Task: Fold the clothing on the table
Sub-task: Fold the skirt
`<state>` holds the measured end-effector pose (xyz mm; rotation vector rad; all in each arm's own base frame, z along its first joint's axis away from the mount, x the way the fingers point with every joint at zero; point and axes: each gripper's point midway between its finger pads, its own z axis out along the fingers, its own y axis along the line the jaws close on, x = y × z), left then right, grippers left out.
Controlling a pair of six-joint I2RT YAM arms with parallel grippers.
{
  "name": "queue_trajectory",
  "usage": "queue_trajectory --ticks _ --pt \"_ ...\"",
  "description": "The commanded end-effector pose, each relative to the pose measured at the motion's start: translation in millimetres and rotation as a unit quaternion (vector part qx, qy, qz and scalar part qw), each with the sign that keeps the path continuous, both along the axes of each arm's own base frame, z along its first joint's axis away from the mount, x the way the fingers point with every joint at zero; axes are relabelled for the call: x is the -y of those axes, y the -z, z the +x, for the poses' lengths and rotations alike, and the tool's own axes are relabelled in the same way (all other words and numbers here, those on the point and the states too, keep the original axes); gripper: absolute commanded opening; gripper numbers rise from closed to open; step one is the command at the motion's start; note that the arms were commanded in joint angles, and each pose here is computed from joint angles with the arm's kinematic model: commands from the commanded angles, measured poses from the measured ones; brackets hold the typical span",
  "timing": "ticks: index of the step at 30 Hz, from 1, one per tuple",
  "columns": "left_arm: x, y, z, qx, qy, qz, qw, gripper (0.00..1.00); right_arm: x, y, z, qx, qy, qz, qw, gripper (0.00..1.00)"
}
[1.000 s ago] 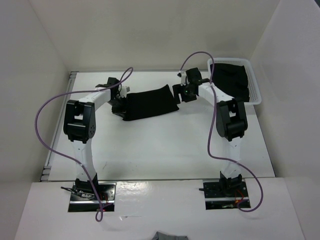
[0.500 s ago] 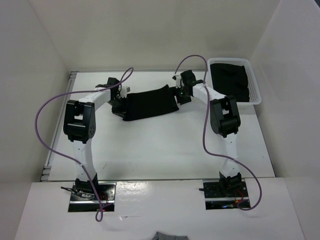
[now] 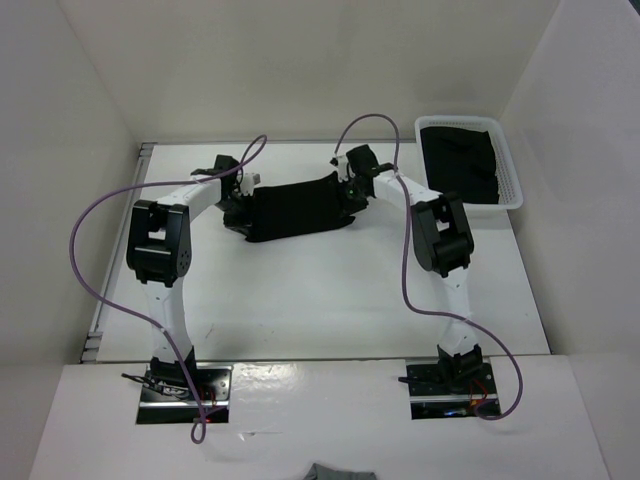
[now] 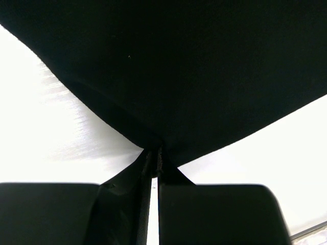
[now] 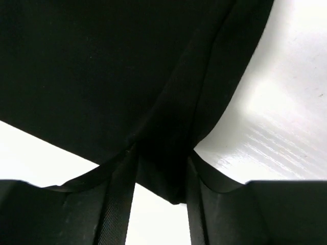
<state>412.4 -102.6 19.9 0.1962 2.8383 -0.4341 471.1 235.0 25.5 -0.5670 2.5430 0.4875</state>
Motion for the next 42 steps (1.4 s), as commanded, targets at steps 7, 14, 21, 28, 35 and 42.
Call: queue_trajectory --ticks 7,14,21,28,35,42 --pt "-2 8 -25 -0.034 0.017 0.005 0.999 0.06 18 6 -4 -0.002 0.014 -0.021 1.0 0.36" --pt "-2 7 -27 -0.034 0.017 0.005 0.999 0.06 49 -6 4 0.005 0.047 -0.027 0.999 0.22" --pt "-2 7 -27 -0.034 0.017 0.005 0.999 0.06 45 -34 9 0.027 0.045 -0.015 0.999 0.09" --pt "-2 7 -27 -0.034 0.017 0.005 0.999 0.06 35 -45 6 0.027 0.031 -0.001 0.999 0.0" --pt "0 4 -25 -0.03 0.018 0.0 0.999 0.06 -6 -87 -1 0.069 -0.005 0.008 0.998 0.0" --pt "1 4 -25 -0.031 0.019 -0.004 0.999 0.06 -56 -109 -19 0.117 -0.05 -0.026 0.992 0.0"
